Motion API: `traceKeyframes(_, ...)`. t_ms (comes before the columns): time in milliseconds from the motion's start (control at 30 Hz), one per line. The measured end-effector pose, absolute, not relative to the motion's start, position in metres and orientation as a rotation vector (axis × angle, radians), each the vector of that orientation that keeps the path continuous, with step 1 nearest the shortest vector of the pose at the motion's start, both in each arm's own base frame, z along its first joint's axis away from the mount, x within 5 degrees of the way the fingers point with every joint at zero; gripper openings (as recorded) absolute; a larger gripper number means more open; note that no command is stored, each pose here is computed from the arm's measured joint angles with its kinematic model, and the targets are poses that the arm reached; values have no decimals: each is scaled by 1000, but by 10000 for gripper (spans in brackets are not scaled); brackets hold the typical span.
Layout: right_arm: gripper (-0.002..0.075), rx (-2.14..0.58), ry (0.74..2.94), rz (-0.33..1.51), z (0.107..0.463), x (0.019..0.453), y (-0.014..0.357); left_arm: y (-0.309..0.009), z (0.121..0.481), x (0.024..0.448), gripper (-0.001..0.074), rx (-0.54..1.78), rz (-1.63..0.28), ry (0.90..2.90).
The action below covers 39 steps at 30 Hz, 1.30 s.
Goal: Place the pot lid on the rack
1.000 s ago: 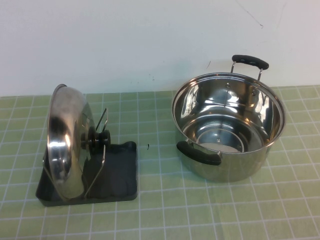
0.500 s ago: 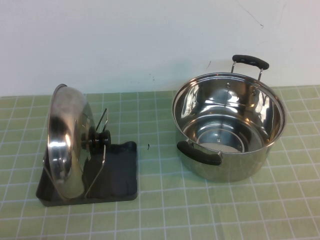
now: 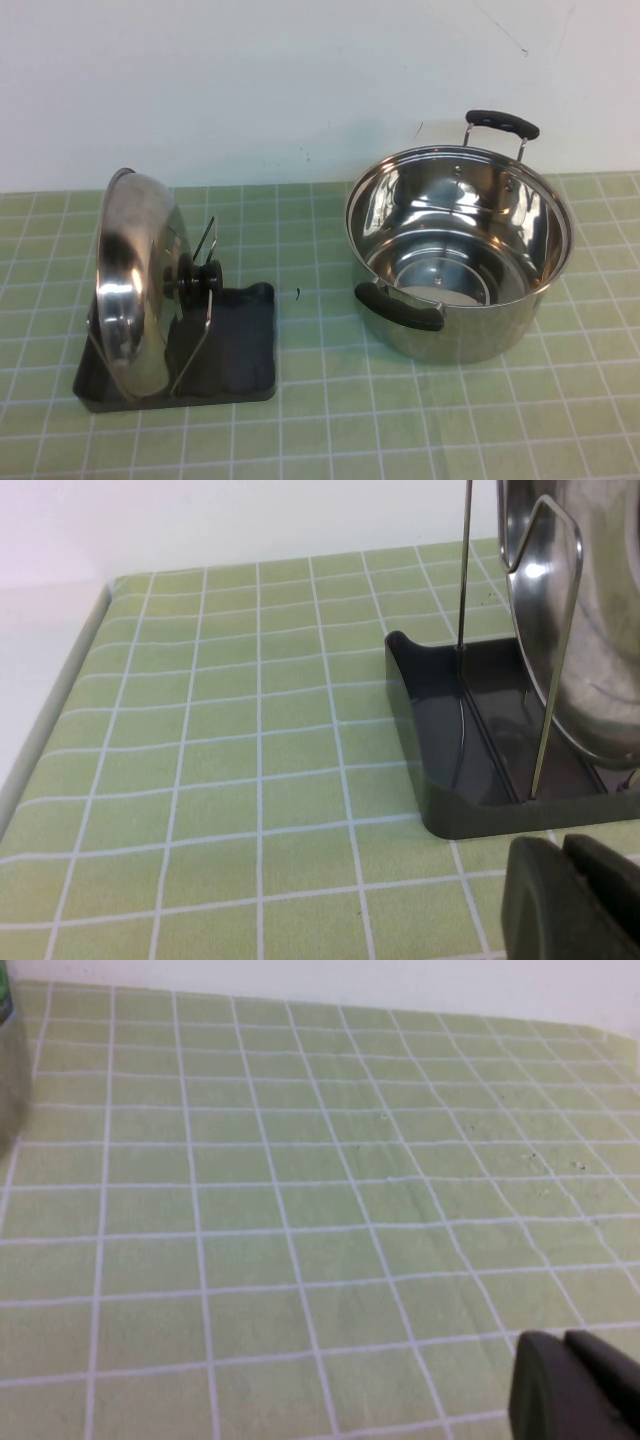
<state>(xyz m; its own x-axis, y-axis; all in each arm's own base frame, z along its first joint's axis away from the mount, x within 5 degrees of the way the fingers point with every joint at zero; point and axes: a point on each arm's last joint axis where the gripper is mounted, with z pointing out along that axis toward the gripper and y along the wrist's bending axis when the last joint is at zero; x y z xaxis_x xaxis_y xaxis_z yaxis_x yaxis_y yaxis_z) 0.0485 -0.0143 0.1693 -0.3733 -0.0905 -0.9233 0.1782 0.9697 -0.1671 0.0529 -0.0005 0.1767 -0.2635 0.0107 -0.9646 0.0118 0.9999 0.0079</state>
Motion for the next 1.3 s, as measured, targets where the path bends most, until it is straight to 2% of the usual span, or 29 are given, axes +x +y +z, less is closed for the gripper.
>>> traceKeyframes(267,-1,11,1926,-267,169,49,-13,-1,177,53,-1,16,-1,1837)
traceKeyframes(700,-1,-9,1917,-71,169,51,-5,-1,177,53,-3,16,-1,1837)
traceKeyframes(1300,-1,-24,1915,-42,169,51,-3,-1,177,53,-2,16,-1,1837)
